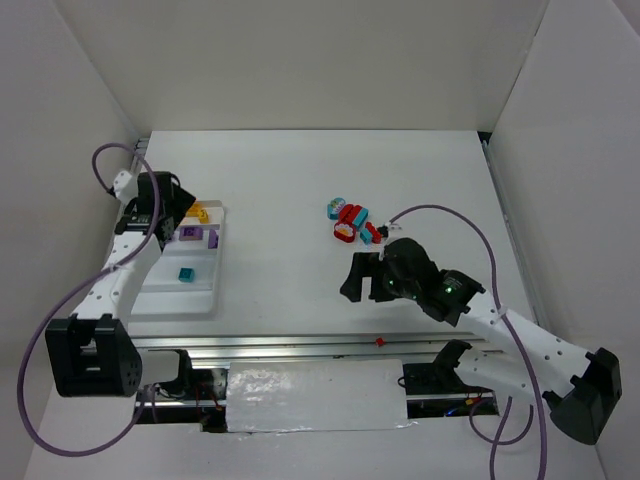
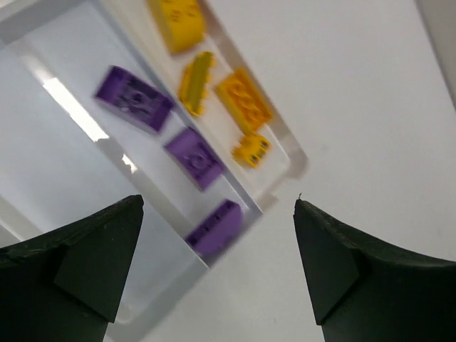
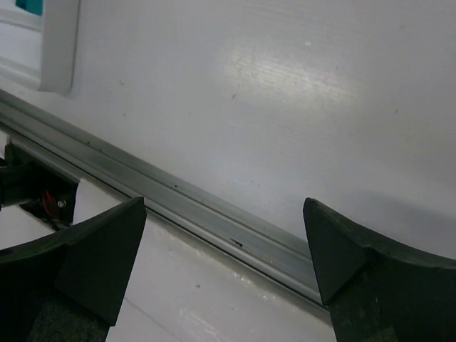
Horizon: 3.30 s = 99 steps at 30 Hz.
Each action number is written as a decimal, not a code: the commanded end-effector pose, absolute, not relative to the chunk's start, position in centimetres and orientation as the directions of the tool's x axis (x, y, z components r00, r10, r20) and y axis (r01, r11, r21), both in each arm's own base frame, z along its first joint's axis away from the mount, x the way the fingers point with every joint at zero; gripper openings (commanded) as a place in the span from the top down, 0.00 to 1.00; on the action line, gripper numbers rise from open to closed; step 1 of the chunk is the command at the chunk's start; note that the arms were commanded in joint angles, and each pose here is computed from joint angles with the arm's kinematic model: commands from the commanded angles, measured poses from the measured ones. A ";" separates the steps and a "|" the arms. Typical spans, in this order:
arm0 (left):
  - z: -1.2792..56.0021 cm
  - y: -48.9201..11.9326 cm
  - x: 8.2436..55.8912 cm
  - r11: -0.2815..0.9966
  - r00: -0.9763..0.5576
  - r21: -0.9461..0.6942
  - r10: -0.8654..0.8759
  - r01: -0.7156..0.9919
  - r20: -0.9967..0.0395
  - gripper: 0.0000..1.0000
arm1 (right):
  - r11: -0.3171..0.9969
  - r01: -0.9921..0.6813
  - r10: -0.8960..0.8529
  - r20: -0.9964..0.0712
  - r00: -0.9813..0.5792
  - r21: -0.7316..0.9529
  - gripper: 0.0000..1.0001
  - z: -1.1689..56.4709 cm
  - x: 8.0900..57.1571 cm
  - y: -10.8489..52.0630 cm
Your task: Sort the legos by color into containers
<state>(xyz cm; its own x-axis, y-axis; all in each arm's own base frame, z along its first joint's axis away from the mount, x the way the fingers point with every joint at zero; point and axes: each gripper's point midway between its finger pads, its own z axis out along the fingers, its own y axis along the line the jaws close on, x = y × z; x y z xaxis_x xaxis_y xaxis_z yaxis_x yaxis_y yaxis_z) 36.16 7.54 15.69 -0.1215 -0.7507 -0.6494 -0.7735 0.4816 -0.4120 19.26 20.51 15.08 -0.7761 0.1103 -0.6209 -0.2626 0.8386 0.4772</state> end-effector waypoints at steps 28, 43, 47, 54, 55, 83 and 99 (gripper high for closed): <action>23.8 -9.0 26.2 0.945 -0.583 -0.308 -0.187 0.115 -0.790 0.00 | 0.999 -0.002 0.010 -0.333 -0.943 0.034 0.26 2.3 9.0 15.6; 23.7 -10.3 25.8 0.923 -0.578 -0.323 -0.149 0.211 -0.802 0.00 | 1.000 0.009 0.014 -0.313 -0.950 0.018 0.30 0.0 9.5 17.2; 23.5 -10.8 25.7 0.913 -0.585 -0.334 -0.144 0.232 -0.798 0.01 | 1.000 0.027 0.030 -0.335 -0.942 0.013 0.31 0.1 9.9 17.1; 23.9 -11.5 25.5 0.897 -0.587 -0.350 -0.134 0.271 -0.798 0.01 | 1.000 0.022 0.023 -0.306 -0.952 0.005 0.32 -0.6 9.7 17.7; 24.0 -11.6 25.5 0.895 -0.585 -0.351 -0.133 0.276 -0.800 0.00 | 1.000 0.022 0.021 -0.302 -0.953 0.001 0.32 -0.9 9.7 17.7; 23.9 -12.4 25.2 0.874 -0.594 -0.365 -0.115 0.320 -0.796 0.01 | 0.998 0.056 0.049 -0.329 -0.943 -0.014 0.60 -1.1 10.8 17.7; 24.2 -9.2 25.9 0.941 -0.546 -0.306 -0.183 0.143 -0.818 0.01 | 0.997 -0.035 -0.002 -0.409 -0.912 0.073 1.00 4.1 11.6 21.7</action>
